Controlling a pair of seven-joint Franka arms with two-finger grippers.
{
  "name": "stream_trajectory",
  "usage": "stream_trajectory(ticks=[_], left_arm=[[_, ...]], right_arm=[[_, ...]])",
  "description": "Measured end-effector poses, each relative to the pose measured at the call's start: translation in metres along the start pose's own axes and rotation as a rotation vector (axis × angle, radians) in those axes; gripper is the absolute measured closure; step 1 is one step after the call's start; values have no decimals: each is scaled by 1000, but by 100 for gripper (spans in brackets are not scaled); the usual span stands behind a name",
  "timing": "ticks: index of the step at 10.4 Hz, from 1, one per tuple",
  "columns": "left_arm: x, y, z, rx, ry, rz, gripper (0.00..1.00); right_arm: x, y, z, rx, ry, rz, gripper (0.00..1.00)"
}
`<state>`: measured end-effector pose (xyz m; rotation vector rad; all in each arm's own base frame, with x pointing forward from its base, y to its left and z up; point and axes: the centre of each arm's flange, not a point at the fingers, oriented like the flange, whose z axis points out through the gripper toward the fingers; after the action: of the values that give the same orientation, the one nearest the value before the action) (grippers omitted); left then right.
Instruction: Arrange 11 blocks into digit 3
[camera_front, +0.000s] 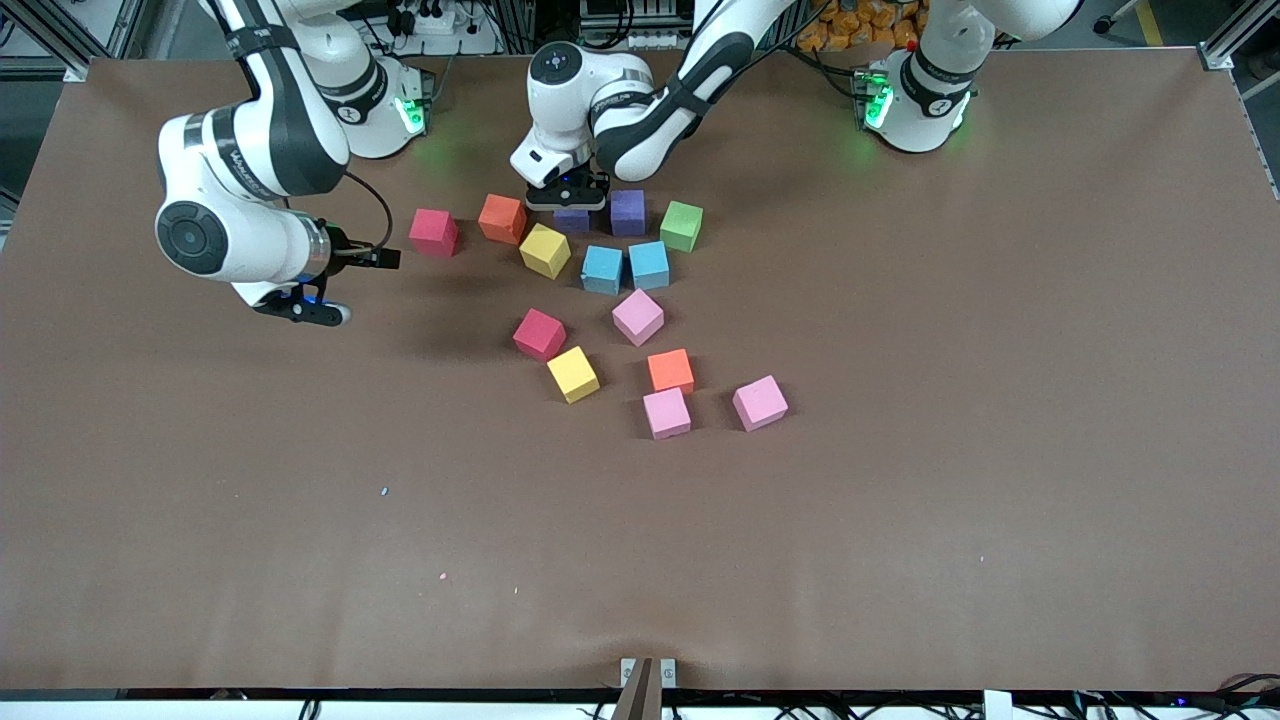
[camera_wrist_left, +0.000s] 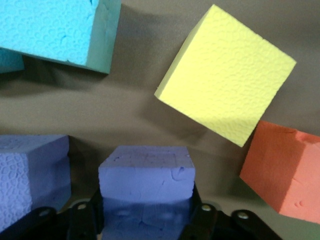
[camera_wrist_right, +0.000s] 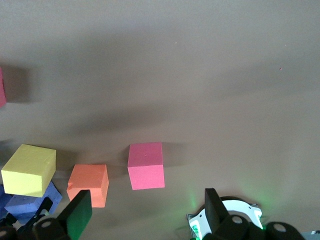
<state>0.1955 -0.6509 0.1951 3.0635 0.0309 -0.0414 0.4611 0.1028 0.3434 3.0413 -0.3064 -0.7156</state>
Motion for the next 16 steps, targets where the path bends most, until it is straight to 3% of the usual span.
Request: stream_trajectory(ticks=[2, 3, 7, 11, 16], left_arm=[[-4, -2, 10, 13, -9, 4, 3], [-4, -1, 10, 12, -9, 6, 0], [5, 5, -10, 8, 6, 7, 0], [5, 10, -62, 18, 17, -3, 0], [45, -27, -102, 108, -8, -35, 0]], right_arm=[[0, 0, 0, 0, 0, 0, 0], [0, 0, 0, 0, 1, 0, 0], [0, 0, 0, 0, 1, -1, 0], [0, 0, 0, 0, 1, -1, 0], [0, -1, 0, 2, 5, -1, 0]])
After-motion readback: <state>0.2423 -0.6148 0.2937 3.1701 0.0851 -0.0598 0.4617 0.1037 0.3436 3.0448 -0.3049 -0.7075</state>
